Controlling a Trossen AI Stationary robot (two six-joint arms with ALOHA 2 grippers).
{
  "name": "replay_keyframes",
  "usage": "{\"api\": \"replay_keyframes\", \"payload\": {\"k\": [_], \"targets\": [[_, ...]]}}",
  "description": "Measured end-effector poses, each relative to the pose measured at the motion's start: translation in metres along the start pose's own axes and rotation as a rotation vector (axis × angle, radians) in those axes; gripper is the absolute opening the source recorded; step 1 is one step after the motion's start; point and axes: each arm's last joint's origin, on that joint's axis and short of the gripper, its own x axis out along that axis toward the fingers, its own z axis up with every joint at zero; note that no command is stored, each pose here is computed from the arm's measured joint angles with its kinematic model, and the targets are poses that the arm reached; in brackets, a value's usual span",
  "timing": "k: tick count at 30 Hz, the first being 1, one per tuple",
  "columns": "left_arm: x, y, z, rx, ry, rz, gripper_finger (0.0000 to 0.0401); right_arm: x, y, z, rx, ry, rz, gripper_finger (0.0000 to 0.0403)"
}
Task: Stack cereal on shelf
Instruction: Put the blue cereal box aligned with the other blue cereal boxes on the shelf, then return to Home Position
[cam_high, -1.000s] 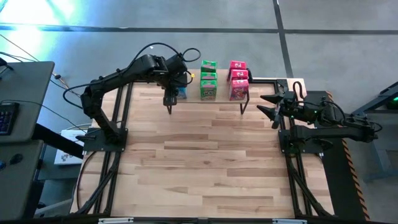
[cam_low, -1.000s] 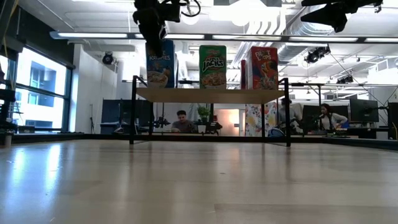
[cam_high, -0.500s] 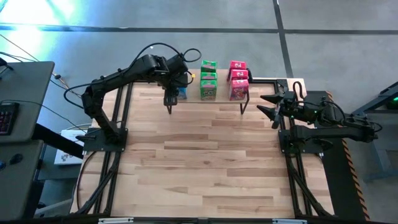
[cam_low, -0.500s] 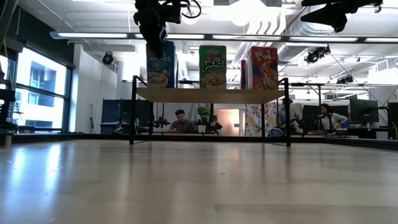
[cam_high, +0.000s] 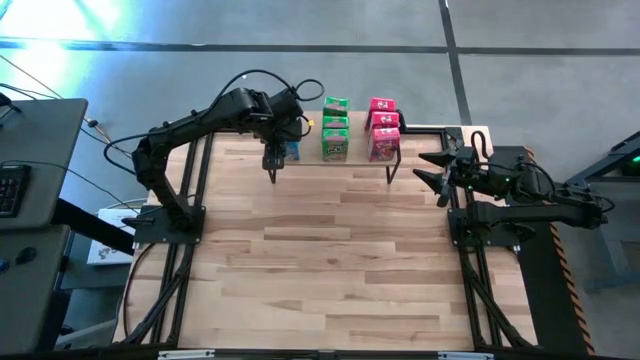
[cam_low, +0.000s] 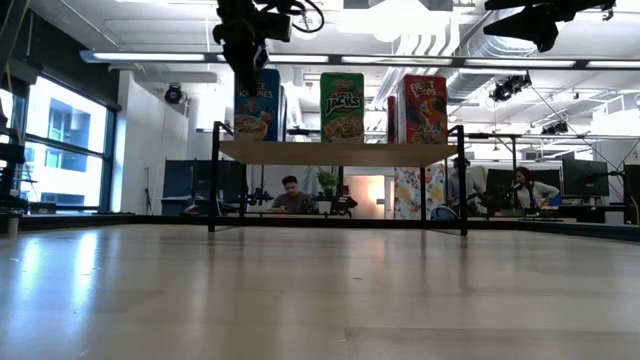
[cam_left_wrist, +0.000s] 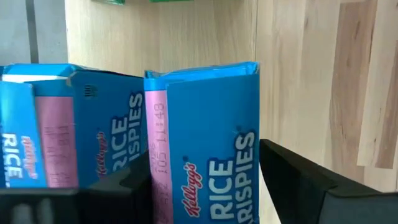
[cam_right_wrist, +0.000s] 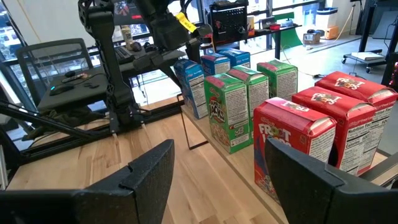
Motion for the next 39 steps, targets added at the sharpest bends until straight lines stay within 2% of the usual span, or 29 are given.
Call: {"api": "replay_keyframes", "payload": {"k": [9,24,31,39], "targets": [[-0.001,0.001,0.000,0.000,0.001,0.014,0.0232,0.000,0.000,0.000,0.000,0.000,0.000,0.0242],[-0.030,0.006,0.001,-0.031,-0.066,0.060,0.0232,0.000,0.000,0.000,0.000,0.000,0.000,0.0242],[-0.062,0.004,-0.012,-0.064,-0.163,0.099,0.0232,0.000,0.000,0.000,0.000,0.000,0.000,0.0242],[-0.112,-0.008,-0.043,-0.154,-0.338,0.043,0.0232,0.000,0.000,0.000,0.000,0.000,0.000,0.0242]]}}
